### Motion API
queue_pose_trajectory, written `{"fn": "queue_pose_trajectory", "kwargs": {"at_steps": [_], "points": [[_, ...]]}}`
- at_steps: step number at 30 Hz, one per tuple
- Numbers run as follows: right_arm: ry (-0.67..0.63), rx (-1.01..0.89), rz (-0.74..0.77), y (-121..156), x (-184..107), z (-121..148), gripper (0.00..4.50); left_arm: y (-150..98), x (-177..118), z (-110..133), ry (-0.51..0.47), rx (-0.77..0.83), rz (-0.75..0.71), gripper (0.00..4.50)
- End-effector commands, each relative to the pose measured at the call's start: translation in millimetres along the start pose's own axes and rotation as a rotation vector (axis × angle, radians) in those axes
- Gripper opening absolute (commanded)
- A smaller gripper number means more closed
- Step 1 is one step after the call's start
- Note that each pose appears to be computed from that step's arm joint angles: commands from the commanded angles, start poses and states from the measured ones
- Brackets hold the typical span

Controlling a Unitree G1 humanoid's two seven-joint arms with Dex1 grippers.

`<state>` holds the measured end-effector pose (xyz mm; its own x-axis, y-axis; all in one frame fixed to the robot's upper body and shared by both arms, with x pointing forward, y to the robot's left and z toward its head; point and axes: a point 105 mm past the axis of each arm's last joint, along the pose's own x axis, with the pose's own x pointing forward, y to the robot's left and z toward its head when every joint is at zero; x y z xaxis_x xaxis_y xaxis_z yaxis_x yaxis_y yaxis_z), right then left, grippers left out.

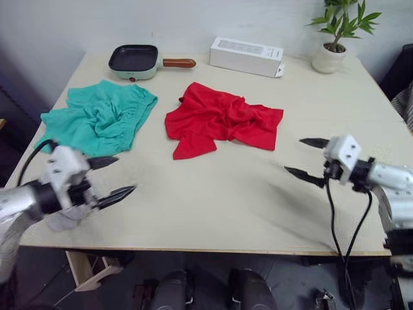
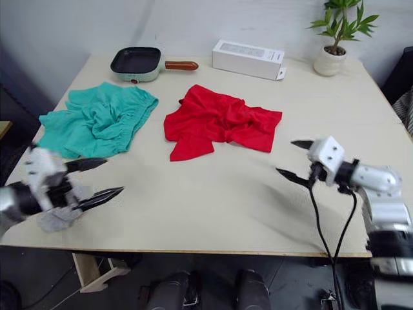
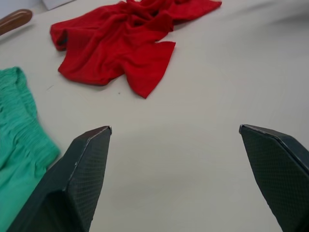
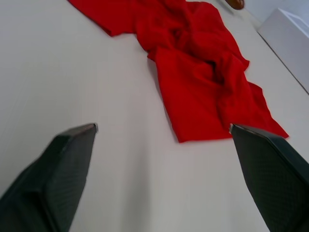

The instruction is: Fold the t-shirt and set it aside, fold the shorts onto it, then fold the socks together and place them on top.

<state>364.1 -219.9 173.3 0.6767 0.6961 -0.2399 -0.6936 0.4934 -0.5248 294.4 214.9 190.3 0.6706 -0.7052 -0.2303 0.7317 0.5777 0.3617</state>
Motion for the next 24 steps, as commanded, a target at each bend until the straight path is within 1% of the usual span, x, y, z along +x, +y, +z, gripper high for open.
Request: {"fn": "queue_pose_trajectory", "kwargs": {"at_steps": [1,3,5,6,9,12,16,22,24], "points": [[0.062,0.009,0.008,-9.8,21.4,-7.1,4.50,10.0,35.8,-10.6,0.048,0.062,-0.029,4.45],[0.123,0.006,0.011,-14.1,36.6,-16.2,4.50,18.3,65.8,-19.5,0.057,0.067,-0.037,4.45],[0.159,0.002,0.006,-15.7,50.0,-21.6,4.50,17.5,88.3,-29.3,0.086,0.098,-0.087,4.45],[0.174,-0.002,0.010,-15.6,54.2,-23.4,4.50,17.9,95.6,-32.3,0.094,0.105,-0.101,4.45],[0.214,0.013,-0.007,-18.8,63.2,-28.4,4.50,28.9,118.2,-36.5,0.095,0.070,-0.065,4.45],[0.237,0.033,-0.036,-22.7,70.8,-29.3,4.50,33.0,138.4,-41.0,0.121,0.066,-0.067,4.45],[0.267,0.040,-0.045,-23.9,76.2,-30.7,4.50,38.9,151.9,-42.8,0.171,0.119,-0.051,4.45],[0.296,0.032,-0.075,-27.4,80.7,-31.0,4.50,45.0,160.3,-44.1,0.229,0.184,-0.017,4.45],[0.302,0.030,-0.075,-26.2,83.6,-30.8,4.50,45.7,161.4,-47.0,0.247,0.201,-0.004,4.06]]}}
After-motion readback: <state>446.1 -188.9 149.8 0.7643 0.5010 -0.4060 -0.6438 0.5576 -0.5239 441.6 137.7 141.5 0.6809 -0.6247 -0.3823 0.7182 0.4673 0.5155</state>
